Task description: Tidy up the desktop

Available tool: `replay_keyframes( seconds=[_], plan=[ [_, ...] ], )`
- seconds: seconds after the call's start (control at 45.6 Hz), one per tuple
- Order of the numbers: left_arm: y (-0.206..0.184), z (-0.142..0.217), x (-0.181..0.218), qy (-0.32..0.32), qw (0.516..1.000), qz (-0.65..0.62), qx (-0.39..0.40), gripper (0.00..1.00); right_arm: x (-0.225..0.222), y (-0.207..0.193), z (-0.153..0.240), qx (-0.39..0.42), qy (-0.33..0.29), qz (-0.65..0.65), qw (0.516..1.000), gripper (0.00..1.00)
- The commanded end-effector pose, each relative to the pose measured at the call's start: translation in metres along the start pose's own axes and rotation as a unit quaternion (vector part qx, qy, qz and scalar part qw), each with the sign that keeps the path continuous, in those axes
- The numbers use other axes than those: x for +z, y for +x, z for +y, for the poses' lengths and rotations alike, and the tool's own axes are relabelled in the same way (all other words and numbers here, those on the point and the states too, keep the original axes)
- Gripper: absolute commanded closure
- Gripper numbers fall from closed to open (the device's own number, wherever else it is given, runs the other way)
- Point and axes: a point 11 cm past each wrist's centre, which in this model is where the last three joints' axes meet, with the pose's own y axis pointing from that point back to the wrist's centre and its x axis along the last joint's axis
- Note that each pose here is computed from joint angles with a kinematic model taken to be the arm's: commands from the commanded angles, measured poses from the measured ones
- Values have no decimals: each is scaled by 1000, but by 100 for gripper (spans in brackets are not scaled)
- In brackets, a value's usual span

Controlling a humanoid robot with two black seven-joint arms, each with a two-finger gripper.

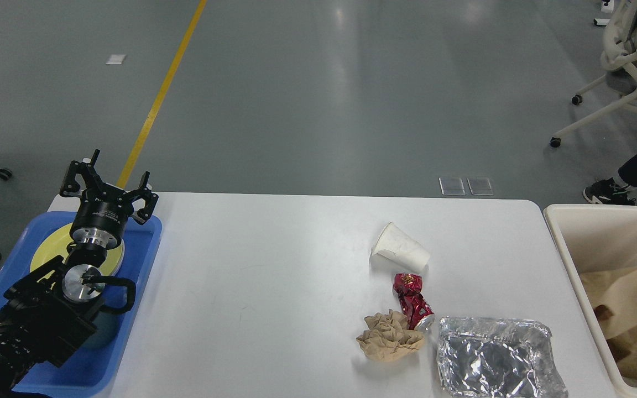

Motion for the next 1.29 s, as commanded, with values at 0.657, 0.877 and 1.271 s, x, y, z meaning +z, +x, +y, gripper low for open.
replay_keyframes(
  seconds=[0.657, 0.877, 1.271],
  plan=[
    [0, 0, 0, 0, 1000, 0, 0, 3, -162, 146, 72, -5, 167, 3, 986, 0],
    [0, 0, -1, 0, 1000, 1, 0, 3, -251, 115, 104, -133, 252, 19, 958, 0],
    [0, 0, -1, 0, 1000, 1, 0, 3, -302, -5, 112, -297, 288, 60, 908, 0]
  ],
)
